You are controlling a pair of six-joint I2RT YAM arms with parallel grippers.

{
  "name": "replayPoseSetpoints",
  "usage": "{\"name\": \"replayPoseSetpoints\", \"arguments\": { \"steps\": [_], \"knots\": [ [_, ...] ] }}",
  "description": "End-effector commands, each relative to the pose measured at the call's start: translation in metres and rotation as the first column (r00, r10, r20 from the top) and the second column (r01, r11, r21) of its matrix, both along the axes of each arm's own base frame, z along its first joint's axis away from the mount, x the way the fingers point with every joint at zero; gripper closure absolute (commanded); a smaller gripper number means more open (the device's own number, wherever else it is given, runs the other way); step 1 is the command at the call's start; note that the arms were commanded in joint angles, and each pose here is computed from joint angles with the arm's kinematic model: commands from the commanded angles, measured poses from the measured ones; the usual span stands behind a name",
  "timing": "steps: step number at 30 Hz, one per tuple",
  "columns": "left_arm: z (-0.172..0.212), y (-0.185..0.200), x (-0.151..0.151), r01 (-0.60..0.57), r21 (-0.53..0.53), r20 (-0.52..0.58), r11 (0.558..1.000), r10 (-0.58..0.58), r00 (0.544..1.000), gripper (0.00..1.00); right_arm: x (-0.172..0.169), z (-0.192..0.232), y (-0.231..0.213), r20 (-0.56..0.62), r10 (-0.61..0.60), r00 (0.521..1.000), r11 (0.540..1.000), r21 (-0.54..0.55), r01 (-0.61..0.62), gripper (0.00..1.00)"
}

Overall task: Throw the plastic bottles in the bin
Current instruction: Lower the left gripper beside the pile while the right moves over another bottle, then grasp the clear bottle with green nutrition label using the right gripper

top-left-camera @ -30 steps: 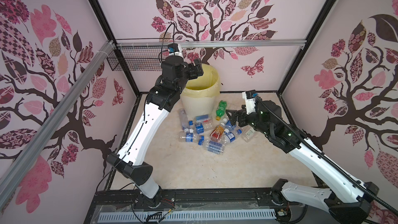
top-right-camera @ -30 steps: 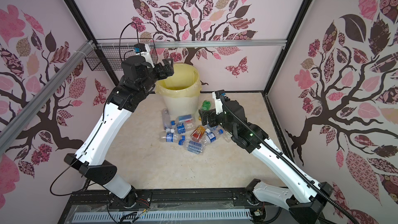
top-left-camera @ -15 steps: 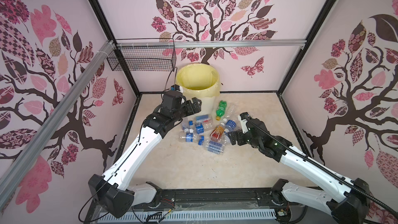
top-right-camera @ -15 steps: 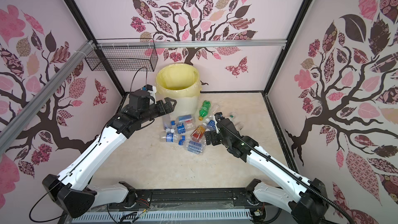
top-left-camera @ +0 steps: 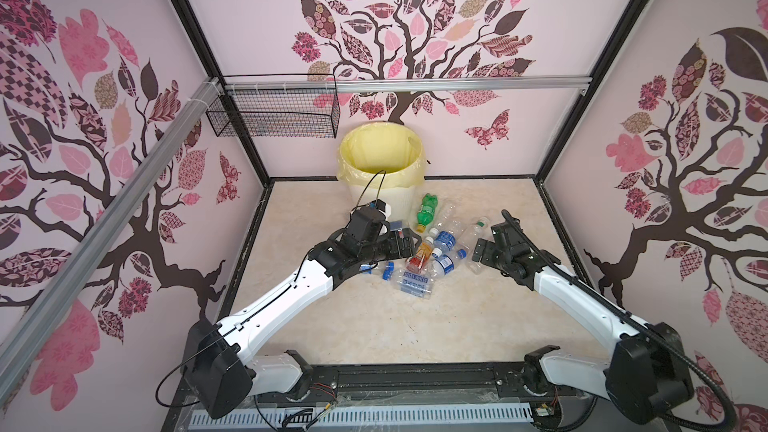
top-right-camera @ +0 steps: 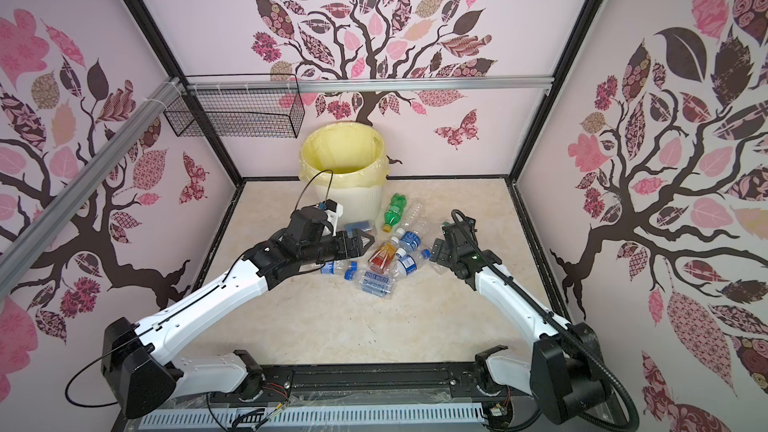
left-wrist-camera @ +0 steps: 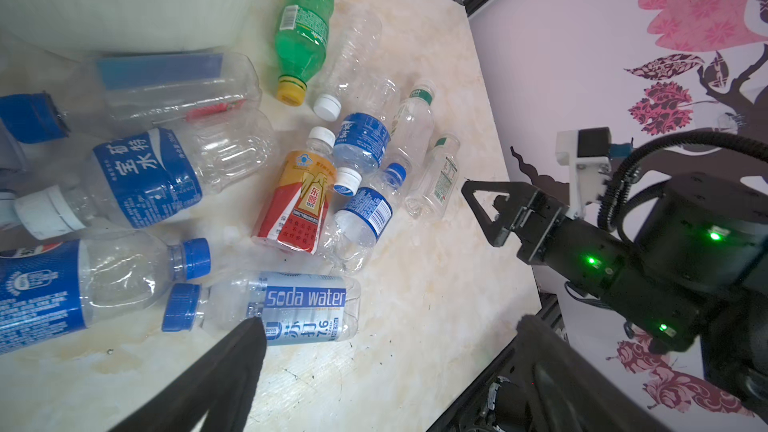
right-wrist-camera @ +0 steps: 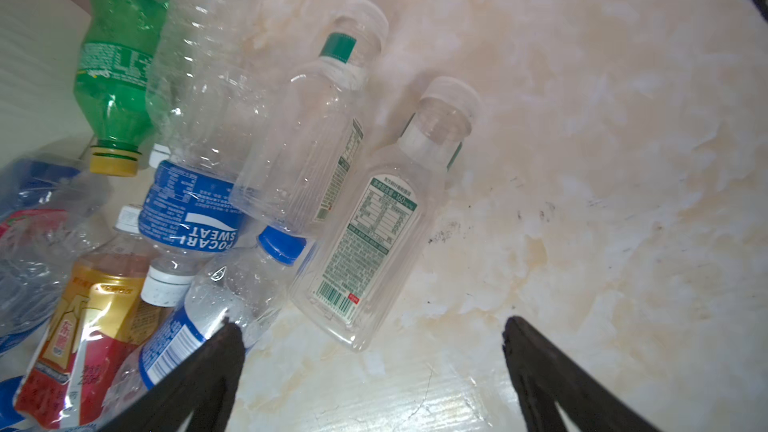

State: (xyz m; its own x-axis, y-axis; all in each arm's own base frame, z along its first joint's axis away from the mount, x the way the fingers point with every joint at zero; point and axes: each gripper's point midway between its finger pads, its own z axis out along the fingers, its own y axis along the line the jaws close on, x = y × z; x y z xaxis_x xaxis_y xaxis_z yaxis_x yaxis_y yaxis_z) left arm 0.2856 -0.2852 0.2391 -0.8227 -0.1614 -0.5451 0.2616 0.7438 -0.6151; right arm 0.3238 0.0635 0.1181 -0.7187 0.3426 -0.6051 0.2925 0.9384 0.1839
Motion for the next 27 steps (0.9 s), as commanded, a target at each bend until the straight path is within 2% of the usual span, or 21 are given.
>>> {"name": "replayPoseSetpoints", "arguments": {
  "steps": [1, 7, 13, 18, 23, 27],
  "knots": [
    [-0.009, -0.013, -0.004, 0.026, -0.014, -0.008, 1.000, -0.026, 1.000, 0.03, 0.015, -0.001, 0.004, 0.012, -0.022, 1.000, 1.000, 0.021, 0.022, 0.01],
    [-0.020, -0.022, -0.005, 0.049, -0.003, -0.028, 0.999, -0.049, 0.998, 0.03, 0.027, -0.016, -0.003, 0.012, -0.073, 0.997, 0.997, -0.003, 0.073, 0.00],
    [-0.025, -0.027, -0.006, 0.057, -0.004, -0.041, 0.998, -0.057, 0.998, 0.03, 0.036, -0.038, 0.010, -0.025, -0.052, 0.998, 0.997, 0.050, 0.053, 0.01],
    [-0.030, -0.024, -0.006, 0.055, 0.017, -0.047, 0.998, -0.054, 0.997, 0.03, 0.036, -0.055, 0.011, -0.062, -0.048, 0.997, 0.998, 0.036, 0.050, 0.01],
    [-0.039, -0.022, -0.008, 0.046, 0.020, -0.066, 0.999, -0.045, 0.997, 0.03, 0.027, -0.063, 0.005, -0.072, -0.045, 0.996, 0.999, 0.014, 0.047, 0.06],
    [-0.041, -0.023, -0.008, 0.045, 0.015, -0.074, 0.999, -0.044, 0.996, 0.03, 0.016, -0.064, -0.001, -0.063, -0.037, 0.997, 0.999, -0.001, 0.037, 0.15]
  ]
}}
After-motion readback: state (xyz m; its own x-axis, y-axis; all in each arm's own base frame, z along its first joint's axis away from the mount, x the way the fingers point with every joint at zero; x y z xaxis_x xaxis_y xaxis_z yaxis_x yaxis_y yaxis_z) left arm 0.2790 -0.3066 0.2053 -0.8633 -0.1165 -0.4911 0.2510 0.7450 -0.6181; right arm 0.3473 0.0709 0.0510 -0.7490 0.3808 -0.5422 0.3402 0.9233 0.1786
